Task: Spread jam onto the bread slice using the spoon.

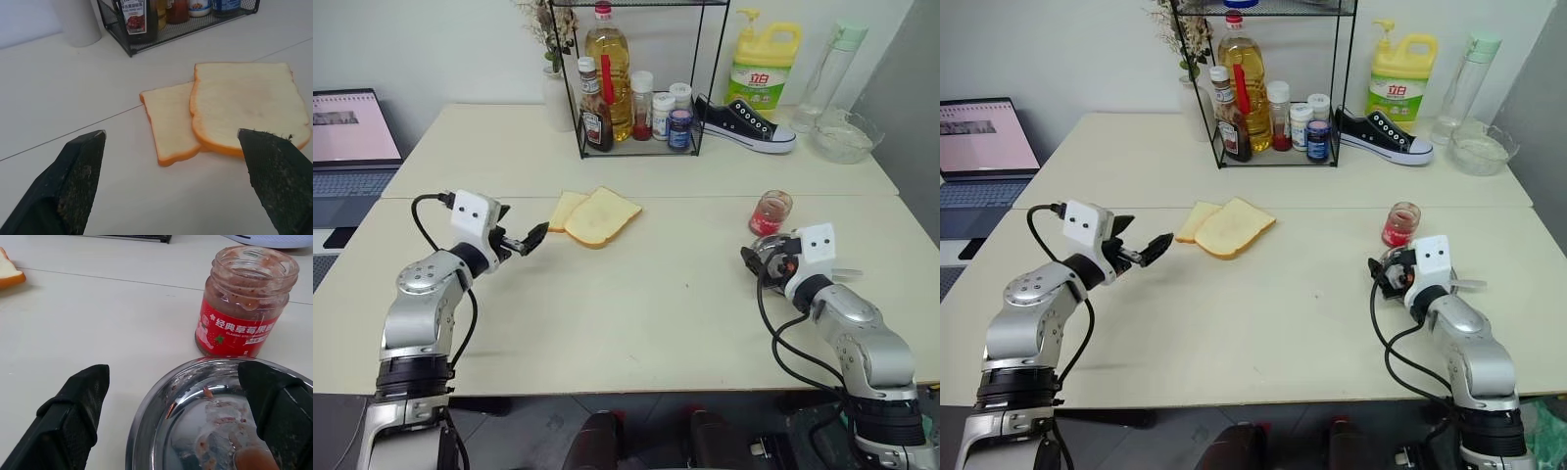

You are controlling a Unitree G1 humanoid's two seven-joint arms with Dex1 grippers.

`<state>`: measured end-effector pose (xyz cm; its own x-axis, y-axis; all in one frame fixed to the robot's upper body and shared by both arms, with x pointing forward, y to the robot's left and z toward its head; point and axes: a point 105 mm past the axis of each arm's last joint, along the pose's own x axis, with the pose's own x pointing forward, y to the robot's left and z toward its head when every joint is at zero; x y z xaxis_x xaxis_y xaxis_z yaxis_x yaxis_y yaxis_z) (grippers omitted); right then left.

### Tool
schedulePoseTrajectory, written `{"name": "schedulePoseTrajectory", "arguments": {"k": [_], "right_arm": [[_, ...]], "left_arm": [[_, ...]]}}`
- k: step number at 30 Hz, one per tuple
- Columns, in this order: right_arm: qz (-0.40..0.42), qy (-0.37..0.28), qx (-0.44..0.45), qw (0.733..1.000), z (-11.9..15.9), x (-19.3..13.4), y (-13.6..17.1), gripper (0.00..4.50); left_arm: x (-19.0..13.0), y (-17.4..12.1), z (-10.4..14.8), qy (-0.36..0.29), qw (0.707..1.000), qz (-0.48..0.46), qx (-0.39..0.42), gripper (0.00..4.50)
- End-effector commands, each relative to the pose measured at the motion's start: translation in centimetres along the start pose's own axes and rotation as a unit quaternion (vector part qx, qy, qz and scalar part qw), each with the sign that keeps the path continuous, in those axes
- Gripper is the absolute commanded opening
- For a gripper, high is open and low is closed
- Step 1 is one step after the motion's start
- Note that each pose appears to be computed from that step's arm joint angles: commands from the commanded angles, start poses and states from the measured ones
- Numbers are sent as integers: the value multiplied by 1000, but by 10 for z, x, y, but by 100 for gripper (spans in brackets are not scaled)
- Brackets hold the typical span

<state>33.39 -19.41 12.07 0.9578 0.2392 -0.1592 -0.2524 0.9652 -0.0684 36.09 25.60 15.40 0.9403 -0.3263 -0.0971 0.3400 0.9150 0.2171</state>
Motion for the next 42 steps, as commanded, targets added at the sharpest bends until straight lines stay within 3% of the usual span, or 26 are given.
{"name": "schedulePoseTrajectory", "arguments": {"k": [1, 6, 13, 18, 21, 33, 41, 42], "right_arm": [[8, -33, -14, 999, 20, -2, 3, 448], [29, -34, -12, 999, 24, -7, 13, 448], [137, -35, -35, 989, 37, -17, 46, 448], [273, -37, -18, 961, 50, -30, 83, 448], [312, -50, -2, 949, 60, -24, 96, 448], [304, -62, -3, 951, 63, -22, 112, 448], [265, -63, -3, 962, 59, -31, 106, 448], [262, -63, -3, 963, 60, -32, 104, 449]], "left_arm": [[-5, 3, 10, -7, 1000, 5, 18, 450], [-9, 1, 9, -10, 1000, -8, 5, 450], [-20, -9, 21, -13, 997, -69, -18, 450], [-13, -28, 33, -6, 991, -134, 26, 450], [12, -52, 38, -8, 980, -186, 71, 450], [72, -81, 0, 7, 962, -205, 182, 450], [92, -70, -3, 0, 966, -154, 207, 450], [93, -70, -1, -5, 967, -154, 202, 431]]}}
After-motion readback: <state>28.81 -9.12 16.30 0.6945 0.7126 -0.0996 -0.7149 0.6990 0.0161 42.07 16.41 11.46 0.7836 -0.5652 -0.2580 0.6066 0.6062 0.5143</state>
